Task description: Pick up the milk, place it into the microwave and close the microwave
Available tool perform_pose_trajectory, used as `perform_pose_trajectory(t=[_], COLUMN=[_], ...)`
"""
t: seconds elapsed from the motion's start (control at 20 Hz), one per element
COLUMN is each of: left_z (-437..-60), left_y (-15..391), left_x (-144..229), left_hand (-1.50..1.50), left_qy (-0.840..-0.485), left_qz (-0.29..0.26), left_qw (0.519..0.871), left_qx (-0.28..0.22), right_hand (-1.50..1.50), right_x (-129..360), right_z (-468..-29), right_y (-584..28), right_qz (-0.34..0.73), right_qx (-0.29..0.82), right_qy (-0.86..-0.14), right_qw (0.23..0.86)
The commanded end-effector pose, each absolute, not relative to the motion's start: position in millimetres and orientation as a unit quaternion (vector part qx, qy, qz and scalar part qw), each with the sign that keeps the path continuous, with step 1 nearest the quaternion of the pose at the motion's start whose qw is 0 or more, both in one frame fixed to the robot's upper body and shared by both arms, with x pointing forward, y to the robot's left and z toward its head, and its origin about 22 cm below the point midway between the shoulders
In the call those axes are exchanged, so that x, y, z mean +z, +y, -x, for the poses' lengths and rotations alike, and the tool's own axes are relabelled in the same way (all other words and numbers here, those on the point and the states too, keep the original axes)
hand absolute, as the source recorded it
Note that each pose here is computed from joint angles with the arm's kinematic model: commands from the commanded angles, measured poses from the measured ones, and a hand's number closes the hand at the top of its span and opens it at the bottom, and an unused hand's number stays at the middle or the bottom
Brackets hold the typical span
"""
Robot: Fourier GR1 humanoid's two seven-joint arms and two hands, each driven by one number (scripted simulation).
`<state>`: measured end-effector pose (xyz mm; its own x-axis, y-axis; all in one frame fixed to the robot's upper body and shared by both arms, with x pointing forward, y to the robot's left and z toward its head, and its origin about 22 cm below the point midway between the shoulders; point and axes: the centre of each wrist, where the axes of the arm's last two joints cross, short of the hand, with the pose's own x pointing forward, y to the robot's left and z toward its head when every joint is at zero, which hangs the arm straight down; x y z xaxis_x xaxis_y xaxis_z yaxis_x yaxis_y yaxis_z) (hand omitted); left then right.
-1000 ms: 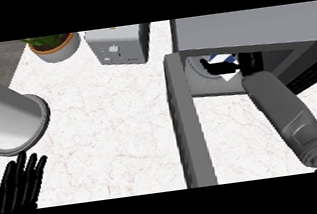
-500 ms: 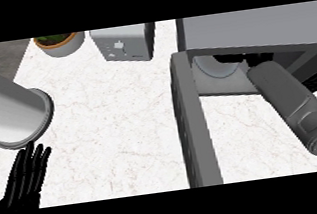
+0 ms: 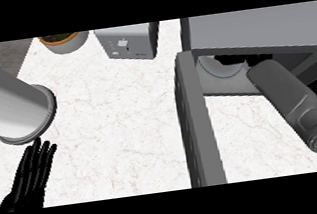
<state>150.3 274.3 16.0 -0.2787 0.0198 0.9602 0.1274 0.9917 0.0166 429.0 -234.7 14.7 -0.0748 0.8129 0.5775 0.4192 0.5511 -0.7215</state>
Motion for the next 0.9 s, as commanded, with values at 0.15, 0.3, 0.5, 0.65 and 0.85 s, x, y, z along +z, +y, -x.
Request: perform_pose_trajectory(t=[0.15,0.3,0.5,0.65,0.85], left_z=[-147,-149,-154,-156,-156], left_y=[270,266,257,260,249], left_x=[5,7,2,8,1], left_hand=[-1.50,-1.50,-1.50,-1.50,-1.50], left_qy=[-0.796,-0.803,-0.801,-0.802,-0.798], left_qz=[0.065,0.077,0.071,0.083,0.080], left_qw=[0.599,0.590,0.592,0.589,0.594], left_qx=[-0.051,-0.047,-0.048,-0.053,-0.054], right_hand=[-1.50,-1.50,-1.50,-1.50,-1.50], right_x=[9,2,-11,-20,-43], right_z=[-426,-422,-415,-410,-394], right_y=[-231,-226,-227,-217,-220], right_qz=[0.353,0.336,0.292,0.277,0.248], right_qx=[0.193,0.177,0.158,0.132,0.104], right_qy=[-0.738,-0.754,-0.766,-0.767,-0.766], right_qw=[0.541,0.536,0.551,0.563,0.584])
